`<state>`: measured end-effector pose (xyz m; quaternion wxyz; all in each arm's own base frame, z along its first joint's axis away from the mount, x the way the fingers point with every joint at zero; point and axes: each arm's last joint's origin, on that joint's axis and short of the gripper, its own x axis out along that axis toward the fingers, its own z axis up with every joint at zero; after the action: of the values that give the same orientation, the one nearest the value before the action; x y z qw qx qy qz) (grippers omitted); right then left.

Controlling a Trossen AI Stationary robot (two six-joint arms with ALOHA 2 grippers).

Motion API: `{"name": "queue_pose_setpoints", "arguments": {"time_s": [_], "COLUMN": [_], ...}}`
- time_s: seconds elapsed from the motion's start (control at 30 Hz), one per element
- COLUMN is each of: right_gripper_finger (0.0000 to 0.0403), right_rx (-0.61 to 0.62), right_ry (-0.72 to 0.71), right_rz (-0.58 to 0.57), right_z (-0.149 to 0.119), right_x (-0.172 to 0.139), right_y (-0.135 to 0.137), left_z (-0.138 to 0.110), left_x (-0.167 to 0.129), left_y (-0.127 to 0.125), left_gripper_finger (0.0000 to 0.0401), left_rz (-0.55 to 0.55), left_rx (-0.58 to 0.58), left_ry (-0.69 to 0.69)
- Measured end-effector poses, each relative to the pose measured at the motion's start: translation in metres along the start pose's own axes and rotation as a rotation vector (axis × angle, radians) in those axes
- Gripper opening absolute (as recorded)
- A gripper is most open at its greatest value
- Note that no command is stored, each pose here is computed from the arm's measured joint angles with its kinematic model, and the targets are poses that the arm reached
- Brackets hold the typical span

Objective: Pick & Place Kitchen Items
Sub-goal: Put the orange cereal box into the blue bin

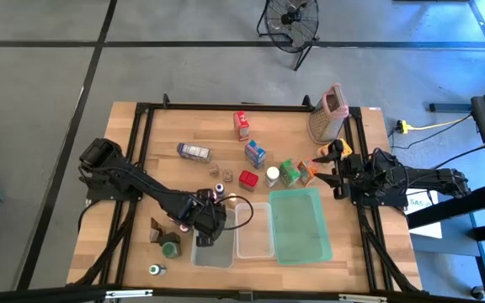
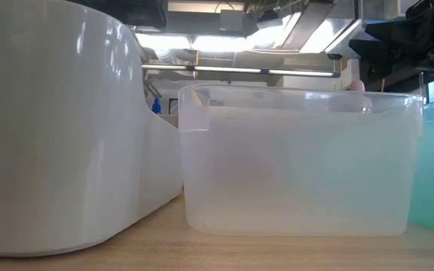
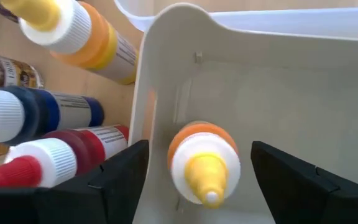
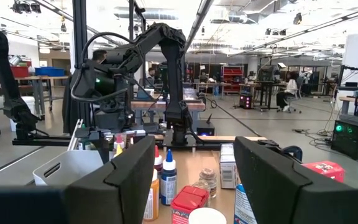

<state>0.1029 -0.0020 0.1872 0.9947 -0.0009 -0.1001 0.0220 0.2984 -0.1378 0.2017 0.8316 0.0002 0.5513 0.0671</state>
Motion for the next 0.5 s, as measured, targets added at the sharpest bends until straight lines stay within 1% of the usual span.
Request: {"name": "queue_pose_setpoints", "arguments": {"time_s": [0.17,0.3,0.4,0.5], "right_gripper_finger": [0.0222,0.0222,0.0222,0.0222], "right_rx": [-0.021,-0.026,-0.027,-0.053], "right_ry": [0.0,0.0,0.0,0.003], "right_rz": [0.0,0.0,0.0,0.001], "right_z": [0.0,0.0,0.0,-0.0003], "right_x": [0.0,0.0,0.0,0.0], "right_y": [0.0,0.0,0.0,0.0], "left_z": [-0.0004,-0.0004,-0.0003,-0.0003], "left_x": [0.0,0.0,-0.001,-0.0012], "left_y": [0.0003,0.0004,0.0008,0.0009], "left_gripper_finger": [0.0302,0.0317,0.0324,0.0327], "left_rz": [0.005,0.007,0.009,0.01], "left_rx": [0.001,-0.023,-0.025,-0.025], "left_ry": [0.003,0.002,-0.002,-0.002]}}
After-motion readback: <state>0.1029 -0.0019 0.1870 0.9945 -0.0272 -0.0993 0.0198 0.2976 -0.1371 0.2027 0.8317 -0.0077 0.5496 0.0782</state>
